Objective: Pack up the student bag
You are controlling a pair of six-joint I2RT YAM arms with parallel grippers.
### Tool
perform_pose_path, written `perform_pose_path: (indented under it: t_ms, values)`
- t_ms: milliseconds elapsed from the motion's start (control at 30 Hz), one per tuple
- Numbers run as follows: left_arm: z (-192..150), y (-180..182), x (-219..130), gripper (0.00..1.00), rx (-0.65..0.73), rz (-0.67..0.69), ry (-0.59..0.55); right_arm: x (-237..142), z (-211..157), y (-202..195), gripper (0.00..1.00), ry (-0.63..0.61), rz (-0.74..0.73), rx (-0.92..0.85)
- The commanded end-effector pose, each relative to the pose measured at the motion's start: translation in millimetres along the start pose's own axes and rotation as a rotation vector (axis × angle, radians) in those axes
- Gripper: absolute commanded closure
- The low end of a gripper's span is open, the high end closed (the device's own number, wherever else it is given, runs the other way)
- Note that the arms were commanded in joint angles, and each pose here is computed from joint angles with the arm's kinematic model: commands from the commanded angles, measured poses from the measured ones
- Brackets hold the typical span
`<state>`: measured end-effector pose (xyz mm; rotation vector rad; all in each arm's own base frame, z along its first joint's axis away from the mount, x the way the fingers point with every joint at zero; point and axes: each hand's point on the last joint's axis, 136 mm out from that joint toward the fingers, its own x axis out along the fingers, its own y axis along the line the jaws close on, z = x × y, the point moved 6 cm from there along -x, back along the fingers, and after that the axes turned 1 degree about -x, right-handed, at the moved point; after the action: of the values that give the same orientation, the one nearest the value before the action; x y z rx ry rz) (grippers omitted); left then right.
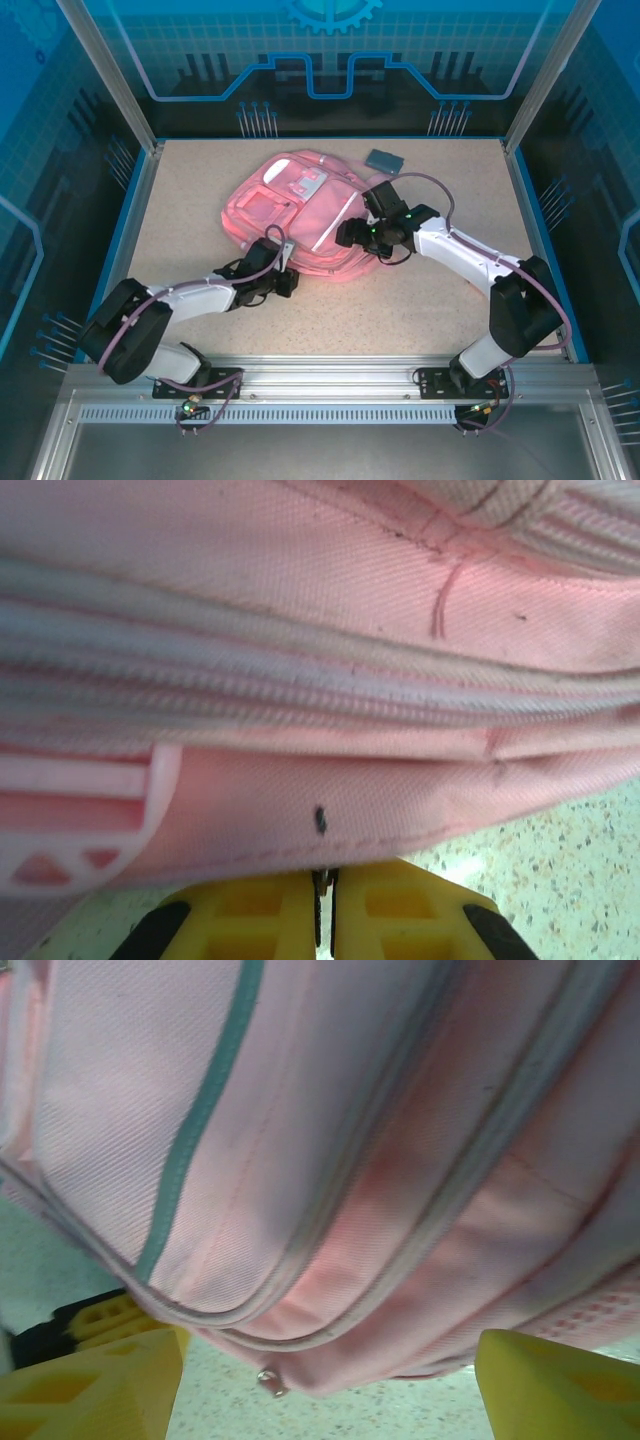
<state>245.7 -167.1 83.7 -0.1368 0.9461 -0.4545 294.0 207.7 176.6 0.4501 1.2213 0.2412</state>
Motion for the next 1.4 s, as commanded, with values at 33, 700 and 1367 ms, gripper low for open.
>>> perform_pose_path:
  t_ms: [33,700,1367]
  values:
    - [5,1,-9,0.94,-0.016,-0.001,-0.073,-6,-5,-18,0.22,0.004,-0.097,0.036]
    - [-7,-55,-16,1.0,-0.021,-0.183,-0.064,61,-19,10,0.41,0.177,0.224,0.095]
    - [20,-101,-13,0.66,-0.12,-0.286,-0.051,32,-21,-20,0.42,0.075,0.109,0.072]
